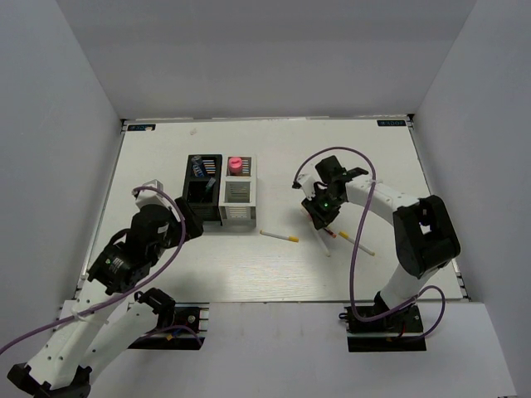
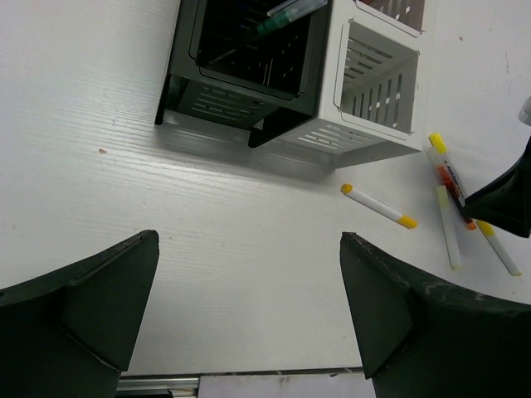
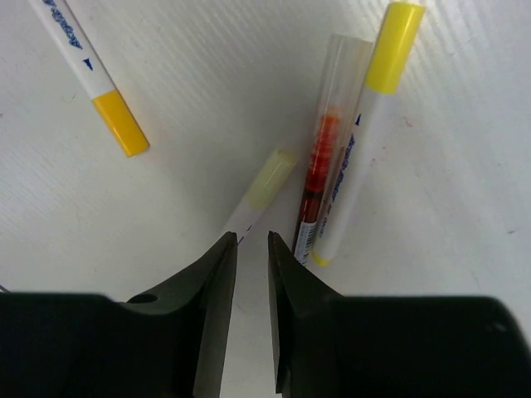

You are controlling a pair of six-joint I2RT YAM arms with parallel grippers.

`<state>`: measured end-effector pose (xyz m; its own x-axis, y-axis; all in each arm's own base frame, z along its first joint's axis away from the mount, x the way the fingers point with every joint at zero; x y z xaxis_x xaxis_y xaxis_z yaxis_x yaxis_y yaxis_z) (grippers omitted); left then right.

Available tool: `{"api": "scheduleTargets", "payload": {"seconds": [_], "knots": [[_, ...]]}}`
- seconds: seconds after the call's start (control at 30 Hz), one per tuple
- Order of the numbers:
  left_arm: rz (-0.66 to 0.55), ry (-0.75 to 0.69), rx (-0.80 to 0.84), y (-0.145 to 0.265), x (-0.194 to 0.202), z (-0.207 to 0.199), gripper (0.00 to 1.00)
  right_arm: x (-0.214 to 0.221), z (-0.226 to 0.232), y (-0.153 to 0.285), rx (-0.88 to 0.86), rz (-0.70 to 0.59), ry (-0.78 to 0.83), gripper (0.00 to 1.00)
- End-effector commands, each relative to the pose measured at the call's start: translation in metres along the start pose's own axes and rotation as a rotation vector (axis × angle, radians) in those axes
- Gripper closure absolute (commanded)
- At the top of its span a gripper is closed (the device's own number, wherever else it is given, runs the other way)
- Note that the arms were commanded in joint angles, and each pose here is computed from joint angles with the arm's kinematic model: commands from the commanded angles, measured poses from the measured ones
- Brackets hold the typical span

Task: Sort the stationery into containers
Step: Pick up the pen from the center of the board.

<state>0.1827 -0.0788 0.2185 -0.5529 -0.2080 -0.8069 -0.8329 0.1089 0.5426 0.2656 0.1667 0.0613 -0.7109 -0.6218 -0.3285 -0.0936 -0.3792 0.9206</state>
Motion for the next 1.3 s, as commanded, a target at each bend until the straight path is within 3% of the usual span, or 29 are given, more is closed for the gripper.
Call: {"api": "scheduleTargets", "payload": {"seconds": [0.0, 0.23, 0.67, 1.17, 1.27], "knots": [[0.027, 0.010, 0.015, 0.000, 0.006, -0.003, 0.00, -0.022, -0.009, 0.003, 0.040, -0.064, 0.015, 0.72], [0.044, 0.004, 0.005, -0.001, 0.009, -0.001, 0.00, -0.028, -0.016, -0.004, 0.069, -0.059, 0.014, 0.64], [0.040, 0.041, -0.004, 0.010, 0.011, 0.005, 0.00, -0.035, -0.033, -0.019, 0.124, -0.048, 0.014, 0.64], [0.040, 0.051, -0.004, 0.012, 0.012, 0.006, 0.00, -0.011, -0.046, -0.037, 0.217, 0.007, 0.058, 0.64], [0.040, 0.051, -0.004, 0.012, 0.012, 0.006, 0.00, -0.003, -0.046, -0.040, 0.224, 0.031, 0.070, 0.70]]}}
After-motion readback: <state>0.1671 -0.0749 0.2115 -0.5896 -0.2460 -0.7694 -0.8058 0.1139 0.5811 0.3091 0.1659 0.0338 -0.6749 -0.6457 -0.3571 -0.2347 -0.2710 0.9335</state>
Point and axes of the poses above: each gripper's point midway between its finger pads, its own y axis back along the fingers, its own z axis along the line the jaws close on, x = y × z, the point moved 2 cm from there along y, back along the fingers, and after that the axes turned 10 degrees about -y, right-handed, at the moved point
